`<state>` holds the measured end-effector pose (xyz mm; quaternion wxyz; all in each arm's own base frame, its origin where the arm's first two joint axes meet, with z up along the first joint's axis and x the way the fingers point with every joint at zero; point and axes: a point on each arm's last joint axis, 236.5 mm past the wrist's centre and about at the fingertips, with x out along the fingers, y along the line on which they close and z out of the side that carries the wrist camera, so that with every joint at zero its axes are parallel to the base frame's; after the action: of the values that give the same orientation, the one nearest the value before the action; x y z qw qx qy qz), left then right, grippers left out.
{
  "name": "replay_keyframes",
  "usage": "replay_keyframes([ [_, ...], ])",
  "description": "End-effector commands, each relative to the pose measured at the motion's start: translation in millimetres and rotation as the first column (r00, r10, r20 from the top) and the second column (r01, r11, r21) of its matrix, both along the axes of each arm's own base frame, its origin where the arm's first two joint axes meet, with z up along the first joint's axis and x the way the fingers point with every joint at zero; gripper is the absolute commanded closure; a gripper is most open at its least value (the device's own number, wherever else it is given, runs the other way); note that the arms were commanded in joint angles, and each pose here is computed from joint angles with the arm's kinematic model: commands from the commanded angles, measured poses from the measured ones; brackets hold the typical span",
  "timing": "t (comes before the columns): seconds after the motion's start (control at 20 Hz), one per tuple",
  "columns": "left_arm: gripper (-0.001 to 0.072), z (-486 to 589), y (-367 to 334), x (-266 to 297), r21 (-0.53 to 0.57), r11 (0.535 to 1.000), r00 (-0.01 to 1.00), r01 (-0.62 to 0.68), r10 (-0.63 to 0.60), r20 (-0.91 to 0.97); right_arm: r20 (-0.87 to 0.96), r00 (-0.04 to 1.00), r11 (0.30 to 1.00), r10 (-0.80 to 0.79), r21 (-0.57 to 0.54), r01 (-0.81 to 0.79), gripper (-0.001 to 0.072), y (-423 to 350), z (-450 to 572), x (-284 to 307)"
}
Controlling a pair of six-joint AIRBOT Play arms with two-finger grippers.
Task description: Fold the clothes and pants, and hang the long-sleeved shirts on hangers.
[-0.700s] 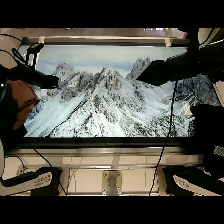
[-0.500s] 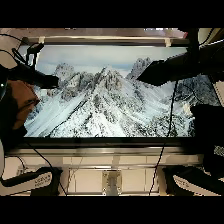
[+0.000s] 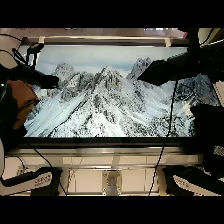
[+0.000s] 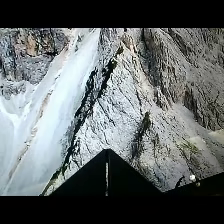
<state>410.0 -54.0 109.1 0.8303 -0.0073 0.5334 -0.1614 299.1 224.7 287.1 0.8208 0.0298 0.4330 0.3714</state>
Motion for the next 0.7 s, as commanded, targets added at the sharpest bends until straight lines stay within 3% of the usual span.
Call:
replay_keyframes([
  [0.0,0.0647,-2.5,6.3,13.0,0.037,0.999,0.999,0.014,-0.016,0.046,0.025,0.999,0.998,-0.042,-0.043,0.043,0.0706,-10.7,-4.1,10.0],
  [0.05,0.0422,-6.2,26.7,23.9,0.121,0.993,0.997,-0.014,0.004,0.078,0.036,0.998,0.997,-0.058,-0.057,0.060,0.0706,-14.7,-5.2,14.4],
  [0.1,0.0144,-11.7,63.0,29.7,0.224,0.966,0.990,-0.125,0.109,0.085,0.048,0.996,0.995,-0.073,-0.071,0.077,0.0707,-18.8,-6.0,18.1],
  [0.15,0.0015,-11.3,117.3,28.3,0.376,0.889,0.965,-0.260,0.236,0.110,0.053,0.995,0.992,-0.085,-0.085,0.089,0.0706,-22.5,-7.6,20.6],
  [0.2,0.0016,0.7,175.4,20.1,0.523,0.768,0.927,-0.371,0.335,0.165,0.059,0.994,0.990,-0.095,-0.097,0.100,0.0706,-25.8,-8.5,22.6],
  [0.3,0.0016,32.4,263.4,-9.8,0.673,0.558,0.860,-0.486,0.445,0.252,0.071,0.991,0.986,-0.113,-0.118,0.120,0.0706,-31.6,-10.3,26.7],
  [0.4,0.0016,37.6,323.8,-46.6,0.631,0.463,0.744,-0.622,0.602,0.291,0.078,0.989,0.982,-0.126,-0.132,0.135,0.0706,-35.4,-12.2,30.6],
  [0.5,0.0016,15.0,363.6,-73.3,0.528,0.425,0.617,-0.735,0.741,0.263,0.067,0.990,0.981,-0.127,-0.141,0.136,0.0706,-34.8,-17.8,34.7],
  [0.65,0.0014,-45.7,381.3,-91.4,0.415,0.445,0.522,-0.794,0.848,0.088,0.030,0.991,0.978,-0.128,-0.160,0.131,0.0706,-31.5,-33.6,45.2],
])
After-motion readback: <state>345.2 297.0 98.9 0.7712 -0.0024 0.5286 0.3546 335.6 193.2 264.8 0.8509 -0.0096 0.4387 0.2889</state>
